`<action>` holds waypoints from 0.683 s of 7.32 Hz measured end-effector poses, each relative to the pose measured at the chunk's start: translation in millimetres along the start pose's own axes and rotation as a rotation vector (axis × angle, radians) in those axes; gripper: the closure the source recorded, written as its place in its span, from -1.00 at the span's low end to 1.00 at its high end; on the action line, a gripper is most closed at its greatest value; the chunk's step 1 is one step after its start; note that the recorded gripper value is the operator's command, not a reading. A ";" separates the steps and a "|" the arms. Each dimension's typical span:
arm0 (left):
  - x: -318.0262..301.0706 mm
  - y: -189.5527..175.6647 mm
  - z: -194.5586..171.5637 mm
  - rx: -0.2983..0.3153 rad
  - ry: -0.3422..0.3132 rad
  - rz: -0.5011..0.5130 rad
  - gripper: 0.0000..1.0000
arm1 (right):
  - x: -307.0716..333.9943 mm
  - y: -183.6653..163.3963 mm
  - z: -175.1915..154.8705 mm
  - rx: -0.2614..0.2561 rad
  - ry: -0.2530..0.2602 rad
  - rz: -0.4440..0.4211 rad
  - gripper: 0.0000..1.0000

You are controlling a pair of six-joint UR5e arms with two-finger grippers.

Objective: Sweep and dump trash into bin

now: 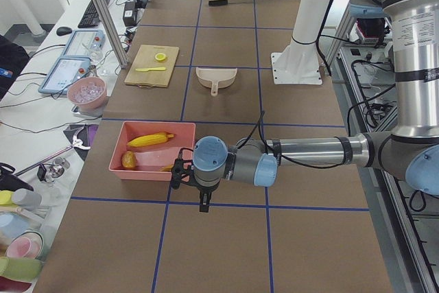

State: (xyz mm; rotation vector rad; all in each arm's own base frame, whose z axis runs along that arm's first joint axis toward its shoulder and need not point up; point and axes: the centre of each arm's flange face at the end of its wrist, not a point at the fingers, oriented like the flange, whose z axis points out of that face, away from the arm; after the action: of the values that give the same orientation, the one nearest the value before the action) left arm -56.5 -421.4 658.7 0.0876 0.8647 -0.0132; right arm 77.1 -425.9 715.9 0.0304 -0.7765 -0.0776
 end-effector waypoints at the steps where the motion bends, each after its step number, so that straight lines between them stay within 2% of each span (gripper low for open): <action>1: 0.0 1.7 2.6 -0.032 -0.005 -0.027 -0.96 | 0.2 0.3 0.2 0.000 0.000 0.000 -1.00; 5: -1.0 3.0 3.1 -0.058 -0.037 -0.051 -0.96 | 1.7 1.7 1.8 -0.004 0.001 0.004 -1.00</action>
State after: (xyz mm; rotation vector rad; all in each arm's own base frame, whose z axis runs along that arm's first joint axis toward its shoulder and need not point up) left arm -54.7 -418.8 661.7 0.0107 0.8300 -0.0376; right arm 77.1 -424.4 718.4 0.0249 -0.7754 -0.0755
